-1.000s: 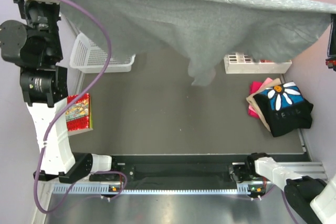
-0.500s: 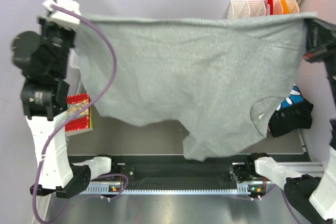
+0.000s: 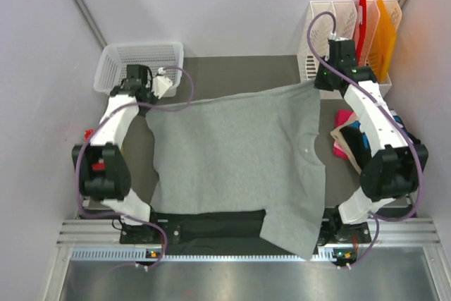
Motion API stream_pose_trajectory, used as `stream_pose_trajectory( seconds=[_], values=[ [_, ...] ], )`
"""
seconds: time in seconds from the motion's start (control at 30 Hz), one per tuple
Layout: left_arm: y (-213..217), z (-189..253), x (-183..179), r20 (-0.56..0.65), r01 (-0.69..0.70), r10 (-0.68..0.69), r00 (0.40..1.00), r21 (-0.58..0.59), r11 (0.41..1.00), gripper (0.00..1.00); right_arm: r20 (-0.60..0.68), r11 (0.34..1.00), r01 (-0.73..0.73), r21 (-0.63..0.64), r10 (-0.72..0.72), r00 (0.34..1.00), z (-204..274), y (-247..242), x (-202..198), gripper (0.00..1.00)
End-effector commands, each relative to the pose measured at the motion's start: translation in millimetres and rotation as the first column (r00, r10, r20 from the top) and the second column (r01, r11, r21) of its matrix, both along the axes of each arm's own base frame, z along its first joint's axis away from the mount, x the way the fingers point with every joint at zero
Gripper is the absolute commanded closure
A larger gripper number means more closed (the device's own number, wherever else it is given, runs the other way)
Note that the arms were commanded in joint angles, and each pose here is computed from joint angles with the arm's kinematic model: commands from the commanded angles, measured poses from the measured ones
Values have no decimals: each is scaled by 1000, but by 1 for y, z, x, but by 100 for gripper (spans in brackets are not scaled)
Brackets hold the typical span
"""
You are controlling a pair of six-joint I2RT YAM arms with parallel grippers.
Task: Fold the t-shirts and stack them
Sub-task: Flatten the tshirt out
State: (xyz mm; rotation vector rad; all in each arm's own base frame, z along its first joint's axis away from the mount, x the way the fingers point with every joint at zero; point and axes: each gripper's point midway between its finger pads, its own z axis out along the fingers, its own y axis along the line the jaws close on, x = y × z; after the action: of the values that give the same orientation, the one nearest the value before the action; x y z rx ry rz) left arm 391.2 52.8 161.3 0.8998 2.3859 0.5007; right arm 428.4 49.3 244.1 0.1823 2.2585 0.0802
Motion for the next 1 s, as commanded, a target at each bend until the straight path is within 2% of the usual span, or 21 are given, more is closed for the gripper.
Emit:
stream_pose_trajectory(
  seconds=[0.0,0.03,0.17,0.27,0.43,0.77,0.97],
  values=[
    [56,36,61,55,-130,125,991,109,986,100,144,997,60,43,-65,987,43,-11,30,100],
    [57,18,71,1,-129,130,992,111,985,100,132,997,56,49,-62,989,40,-9,32,100],
    [62,42,108,74,-129,120,990,127,984,100,94,997,54,46,-58,994,23,-8,38,100],
    [63,40,116,71,-119,109,991,147,982,100,62,998,47,47,-50,997,9,-6,38,100],
    [61,28,110,39,-115,111,993,145,983,100,13,998,37,49,-38,999,-9,-3,37,100],
    [56,21,87,27,-106,104,994,122,987,100,23,999,38,20,-39,999,-8,-7,41,100],
    [60,20,97,58,-141,134,989,134,981,100,5,999,31,31,-31,999,-15,-4,52,100]
  ],
)
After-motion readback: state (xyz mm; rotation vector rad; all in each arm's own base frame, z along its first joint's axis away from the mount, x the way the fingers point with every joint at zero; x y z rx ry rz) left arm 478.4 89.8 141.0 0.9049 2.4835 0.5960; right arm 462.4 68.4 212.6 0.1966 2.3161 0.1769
